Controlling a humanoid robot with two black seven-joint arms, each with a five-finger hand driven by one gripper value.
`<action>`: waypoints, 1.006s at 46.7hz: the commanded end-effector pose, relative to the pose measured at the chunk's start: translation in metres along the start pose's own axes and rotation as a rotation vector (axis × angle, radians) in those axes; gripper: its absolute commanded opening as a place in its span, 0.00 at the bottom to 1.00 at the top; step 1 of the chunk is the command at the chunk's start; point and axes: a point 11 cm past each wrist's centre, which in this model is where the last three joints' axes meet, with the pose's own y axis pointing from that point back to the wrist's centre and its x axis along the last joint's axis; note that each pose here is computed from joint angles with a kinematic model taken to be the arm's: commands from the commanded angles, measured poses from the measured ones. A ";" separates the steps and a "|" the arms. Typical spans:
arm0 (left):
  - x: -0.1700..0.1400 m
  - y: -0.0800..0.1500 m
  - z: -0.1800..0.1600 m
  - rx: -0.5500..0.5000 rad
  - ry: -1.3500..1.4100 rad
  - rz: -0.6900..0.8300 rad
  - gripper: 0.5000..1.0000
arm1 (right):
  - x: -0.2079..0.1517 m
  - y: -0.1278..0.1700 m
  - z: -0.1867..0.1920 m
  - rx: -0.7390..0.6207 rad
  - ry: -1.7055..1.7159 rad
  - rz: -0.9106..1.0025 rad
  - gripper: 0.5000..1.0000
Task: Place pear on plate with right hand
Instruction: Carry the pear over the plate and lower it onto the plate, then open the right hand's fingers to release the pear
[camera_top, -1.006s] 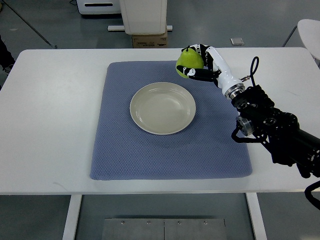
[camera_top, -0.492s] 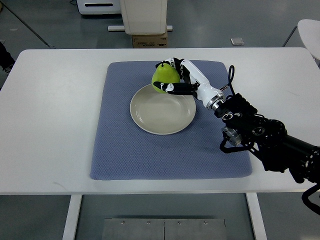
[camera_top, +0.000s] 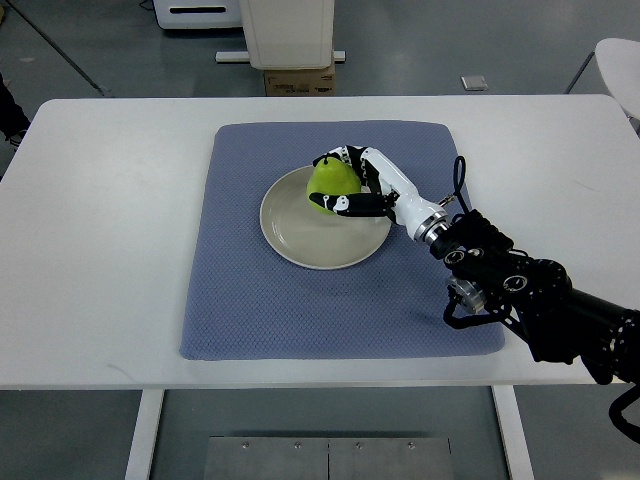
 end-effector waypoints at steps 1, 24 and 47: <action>0.000 0.000 0.000 0.000 0.000 0.000 1.00 | -0.001 0.002 0.004 -0.008 0.002 -0.001 0.00; 0.000 0.000 0.000 0.000 0.000 0.000 1.00 | -0.004 0.008 0.014 -0.027 -0.005 0.005 0.00; 0.000 0.000 0.000 0.000 0.000 0.000 1.00 | -0.007 0.008 0.013 -0.024 -0.018 0.002 0.81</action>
